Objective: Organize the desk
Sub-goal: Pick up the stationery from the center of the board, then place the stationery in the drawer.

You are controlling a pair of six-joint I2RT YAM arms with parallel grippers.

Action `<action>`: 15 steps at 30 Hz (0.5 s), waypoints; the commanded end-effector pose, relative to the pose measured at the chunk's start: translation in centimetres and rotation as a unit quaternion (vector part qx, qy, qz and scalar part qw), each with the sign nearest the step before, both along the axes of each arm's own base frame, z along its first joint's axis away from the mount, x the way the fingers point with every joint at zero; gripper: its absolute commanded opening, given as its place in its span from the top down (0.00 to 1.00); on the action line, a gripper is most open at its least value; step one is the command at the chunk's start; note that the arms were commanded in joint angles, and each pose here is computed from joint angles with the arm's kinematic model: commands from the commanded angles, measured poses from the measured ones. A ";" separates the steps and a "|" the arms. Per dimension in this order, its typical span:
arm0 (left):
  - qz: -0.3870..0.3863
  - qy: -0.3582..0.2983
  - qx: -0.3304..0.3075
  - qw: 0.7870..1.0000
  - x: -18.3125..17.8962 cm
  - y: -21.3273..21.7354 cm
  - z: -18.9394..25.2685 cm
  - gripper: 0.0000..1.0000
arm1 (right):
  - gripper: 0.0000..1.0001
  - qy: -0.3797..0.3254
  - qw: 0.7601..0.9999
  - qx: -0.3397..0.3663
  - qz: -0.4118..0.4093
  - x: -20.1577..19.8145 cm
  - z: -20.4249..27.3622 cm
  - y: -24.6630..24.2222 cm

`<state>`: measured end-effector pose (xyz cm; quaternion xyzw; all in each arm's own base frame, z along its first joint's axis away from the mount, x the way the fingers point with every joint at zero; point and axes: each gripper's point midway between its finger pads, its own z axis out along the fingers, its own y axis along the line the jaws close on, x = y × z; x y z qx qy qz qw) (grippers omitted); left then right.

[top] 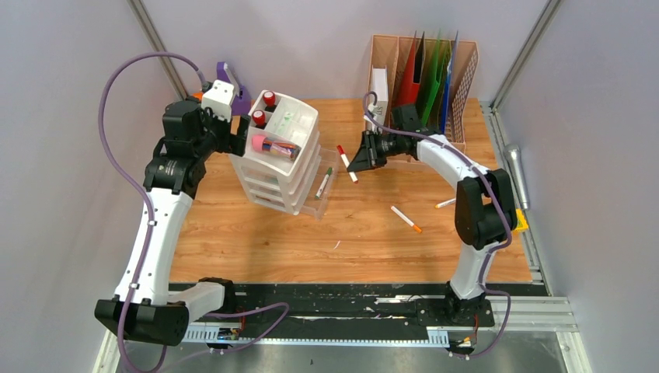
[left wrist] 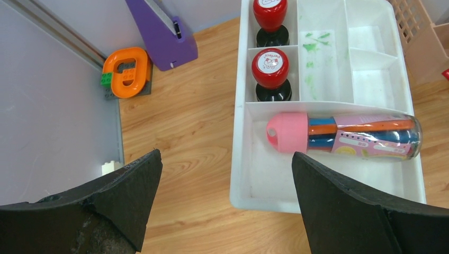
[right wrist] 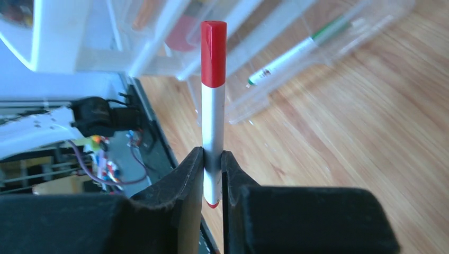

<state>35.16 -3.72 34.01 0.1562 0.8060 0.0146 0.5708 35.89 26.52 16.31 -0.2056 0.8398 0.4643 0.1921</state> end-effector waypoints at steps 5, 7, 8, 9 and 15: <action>0.021 -0.030 -0.001 0.999 1.0 0.7 1.7 0.00 | 0.97 0.082 0.990 0.111 -0.036 1.6 1.7 6.2; 0.020 -0.028 -0.001 0.999 1.1 0.6 1.6 0.00 | 0.97 0.101 0.987 0.111 -0.049 2.1 1.1 6.9; 0.020 -0.027 0.000 0.999 1.1 0.6 1.5 0.00 | 0.97 0.113 0.986 0.108 -0.060 2.3 0.7 7.0; 0.020 -0.027 0.001 0.999 1.1 0.7 1.5 0.00 | 0.97 0.127 0.984 0.106 -0.070 2.5 0.1 7.1; 0.018 -0.026 0.002 0.999 1.0 0.6 1.4 0.00 | 0.97 0.164 0.976 0.097 -0.108 3.5 -2.1 7.4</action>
